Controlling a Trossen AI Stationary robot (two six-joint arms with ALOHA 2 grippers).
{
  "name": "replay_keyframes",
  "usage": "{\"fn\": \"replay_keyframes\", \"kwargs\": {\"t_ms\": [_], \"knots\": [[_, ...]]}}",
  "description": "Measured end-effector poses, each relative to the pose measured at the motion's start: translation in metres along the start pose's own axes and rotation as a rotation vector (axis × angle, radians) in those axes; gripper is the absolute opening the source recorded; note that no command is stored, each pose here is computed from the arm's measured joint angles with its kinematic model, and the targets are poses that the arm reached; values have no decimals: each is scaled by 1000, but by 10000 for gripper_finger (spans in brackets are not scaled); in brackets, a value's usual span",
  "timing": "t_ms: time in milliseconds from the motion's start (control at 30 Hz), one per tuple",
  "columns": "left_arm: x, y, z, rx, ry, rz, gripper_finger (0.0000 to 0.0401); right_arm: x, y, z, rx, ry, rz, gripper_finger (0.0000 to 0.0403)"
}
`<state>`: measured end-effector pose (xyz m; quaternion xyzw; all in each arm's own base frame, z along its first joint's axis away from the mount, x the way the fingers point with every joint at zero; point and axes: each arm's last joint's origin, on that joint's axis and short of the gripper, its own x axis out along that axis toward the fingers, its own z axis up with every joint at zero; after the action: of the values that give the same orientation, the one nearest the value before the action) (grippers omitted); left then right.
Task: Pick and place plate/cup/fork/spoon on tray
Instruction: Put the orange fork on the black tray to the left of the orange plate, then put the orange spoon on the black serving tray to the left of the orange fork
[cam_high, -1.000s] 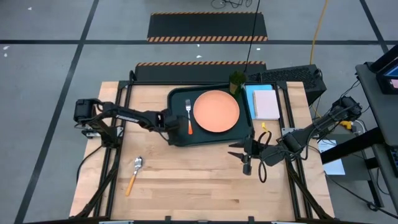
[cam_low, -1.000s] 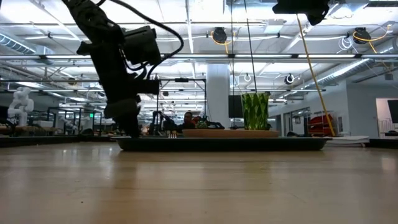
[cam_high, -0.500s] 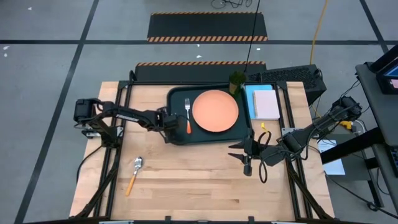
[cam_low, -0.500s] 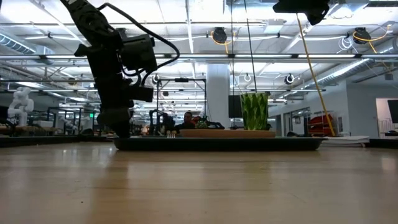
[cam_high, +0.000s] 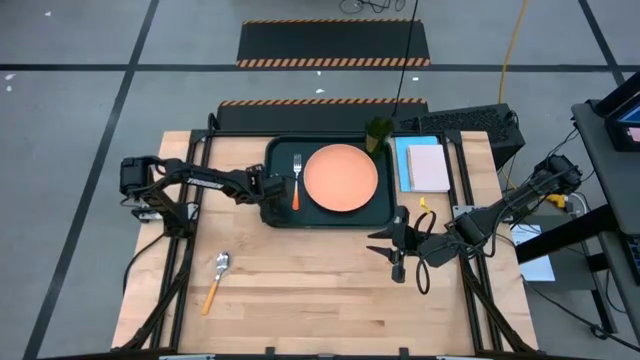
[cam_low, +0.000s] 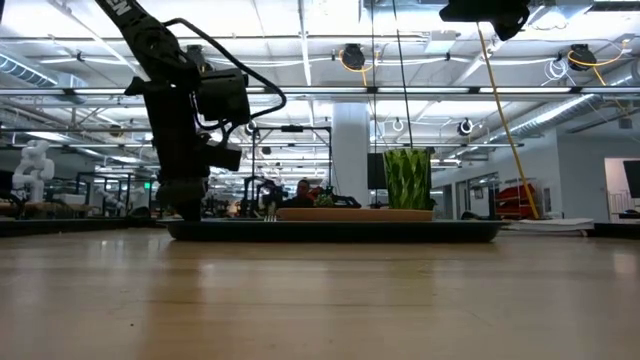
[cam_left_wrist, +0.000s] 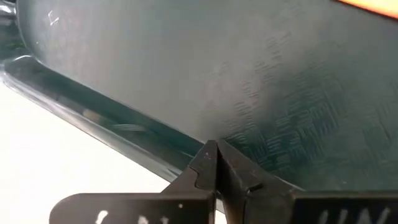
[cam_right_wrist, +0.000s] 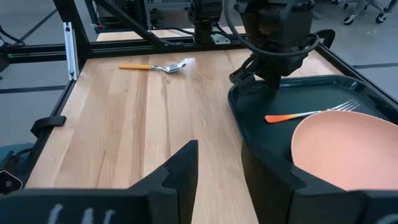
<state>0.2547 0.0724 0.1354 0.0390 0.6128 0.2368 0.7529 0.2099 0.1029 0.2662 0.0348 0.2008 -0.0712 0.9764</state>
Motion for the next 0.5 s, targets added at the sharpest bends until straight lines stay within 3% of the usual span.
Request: {"fn": "replay_keyframes", "kwargs": {"t_ms": [233, 400, 500], "knots": [[-16, 1, 2, -60, -63, -7, 10, 0, 0, 0, -16, 2, -1, 118], [-53, -2, 0, -185, -188, -46, 3, 0, -1, -2, -26, 18, -8, 118], [-77, -17, -6, -205, -255, -103, 8, 0, -1, -2, -22, 21, -9, 118]]}}
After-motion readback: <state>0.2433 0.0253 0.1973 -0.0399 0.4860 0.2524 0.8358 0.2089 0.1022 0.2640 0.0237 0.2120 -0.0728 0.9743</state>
